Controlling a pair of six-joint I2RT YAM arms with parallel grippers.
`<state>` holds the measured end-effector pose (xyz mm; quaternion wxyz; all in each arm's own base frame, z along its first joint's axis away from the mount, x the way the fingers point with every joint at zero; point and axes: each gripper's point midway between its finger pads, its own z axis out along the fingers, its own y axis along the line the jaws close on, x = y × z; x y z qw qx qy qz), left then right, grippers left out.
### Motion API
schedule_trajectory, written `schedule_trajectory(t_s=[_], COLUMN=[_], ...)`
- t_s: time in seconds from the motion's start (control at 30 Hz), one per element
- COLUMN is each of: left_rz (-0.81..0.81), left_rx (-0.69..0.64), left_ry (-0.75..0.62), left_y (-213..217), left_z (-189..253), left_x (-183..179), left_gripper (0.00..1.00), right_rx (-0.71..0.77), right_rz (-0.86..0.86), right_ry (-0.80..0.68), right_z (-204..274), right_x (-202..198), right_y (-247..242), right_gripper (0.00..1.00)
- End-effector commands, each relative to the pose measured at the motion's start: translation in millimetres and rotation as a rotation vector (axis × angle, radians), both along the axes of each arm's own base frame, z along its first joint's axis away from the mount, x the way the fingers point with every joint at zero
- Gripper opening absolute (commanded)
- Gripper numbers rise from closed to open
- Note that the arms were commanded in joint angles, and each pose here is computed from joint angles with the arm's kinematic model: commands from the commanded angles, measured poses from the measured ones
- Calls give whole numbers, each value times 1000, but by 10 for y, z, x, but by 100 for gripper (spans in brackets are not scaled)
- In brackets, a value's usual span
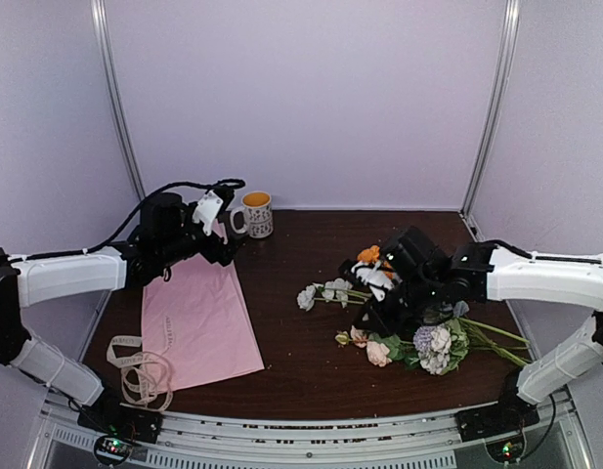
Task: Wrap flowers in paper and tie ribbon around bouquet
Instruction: Position the fake flower at the corner of the board.
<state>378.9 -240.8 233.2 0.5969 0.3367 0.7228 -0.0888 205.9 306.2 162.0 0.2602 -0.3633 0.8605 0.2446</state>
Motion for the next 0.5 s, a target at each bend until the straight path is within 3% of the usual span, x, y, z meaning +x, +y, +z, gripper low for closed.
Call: schedule_trajectory(t_s=[0.0, 0.13, 0.27, 0.4, 0.47], left_rz=[-27, -28, -22, -4, 92], left_rx=[-5, 4, 10, 24, 17], left_ry=[-14, -15, -8, -7, 32], left_y=[-67, -73, -71, -62, 17], left_z=[62, 31, -9, -52, -109], left_x=[8, 20, 29, 90, 231], left_gripper=[94, 94, 94, 95, 95], right_rx=[-271, -365, -534, -567, -540], right_rz=[29, -32, -181, -276, -338], right_ry=[259, 343, 345, 372, 358], right_z=[-689, -971, -1248, -1366, -1344], right_x=[-608, -703, -499, -212, -21], right_y=[-222, -337, -589, -624, -631], right_gripper=[0, 0, 0, 0, 0])
